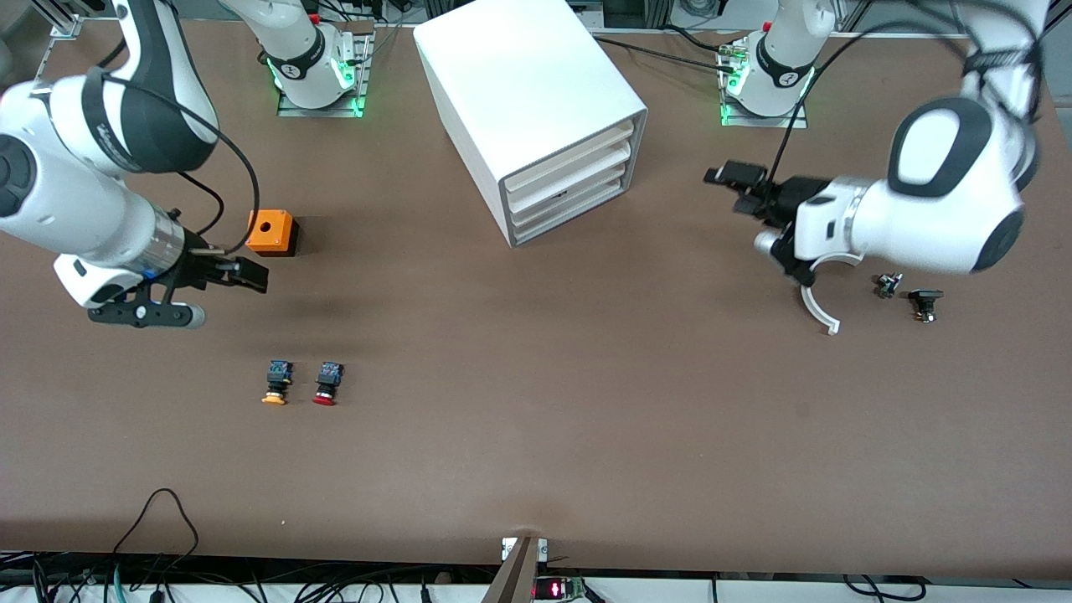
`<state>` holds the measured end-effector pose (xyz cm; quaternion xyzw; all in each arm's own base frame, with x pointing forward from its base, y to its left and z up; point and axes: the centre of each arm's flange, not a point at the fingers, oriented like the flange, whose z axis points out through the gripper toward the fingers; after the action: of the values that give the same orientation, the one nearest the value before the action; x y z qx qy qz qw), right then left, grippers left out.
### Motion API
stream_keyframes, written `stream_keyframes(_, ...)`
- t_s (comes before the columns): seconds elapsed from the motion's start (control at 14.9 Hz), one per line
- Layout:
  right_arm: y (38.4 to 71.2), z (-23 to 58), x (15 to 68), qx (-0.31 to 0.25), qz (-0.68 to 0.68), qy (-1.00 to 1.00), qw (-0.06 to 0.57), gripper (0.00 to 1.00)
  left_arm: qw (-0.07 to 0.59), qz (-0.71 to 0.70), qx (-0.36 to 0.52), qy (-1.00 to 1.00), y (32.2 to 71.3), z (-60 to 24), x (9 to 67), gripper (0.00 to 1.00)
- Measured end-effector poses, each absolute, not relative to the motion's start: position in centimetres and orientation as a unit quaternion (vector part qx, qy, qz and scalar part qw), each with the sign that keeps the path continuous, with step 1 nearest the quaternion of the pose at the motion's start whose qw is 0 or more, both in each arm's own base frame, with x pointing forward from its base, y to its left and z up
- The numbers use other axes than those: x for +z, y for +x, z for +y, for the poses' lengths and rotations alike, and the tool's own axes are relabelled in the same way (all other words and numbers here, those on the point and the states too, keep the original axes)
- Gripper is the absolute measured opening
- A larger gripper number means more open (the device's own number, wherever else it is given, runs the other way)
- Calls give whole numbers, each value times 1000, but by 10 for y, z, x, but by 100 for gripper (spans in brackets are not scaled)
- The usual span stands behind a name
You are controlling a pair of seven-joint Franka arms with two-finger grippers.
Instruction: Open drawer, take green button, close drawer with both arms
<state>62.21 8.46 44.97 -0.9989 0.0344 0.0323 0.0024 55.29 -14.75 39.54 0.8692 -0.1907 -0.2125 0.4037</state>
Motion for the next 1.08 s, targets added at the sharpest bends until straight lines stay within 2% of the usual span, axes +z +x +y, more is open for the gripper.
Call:
stream_keyframes(0.27,630,93,423,38,87,-996,5,100,492,-199,-169,831,549,-160,305,97)
stream_keyframes(0.67,642,114,384,59,121,-991,1,100,518,-202,-114,823,511,-188,239,97)
stream_keyframes(0.94,652,121,373,61,124,-990,1,100,563,-201,-98,796,477,-201,193,97)
stream_keyframes(1.08,655,129,368,62,124,-990,2,100,583,-196,-91,783,461,-206,171,93)
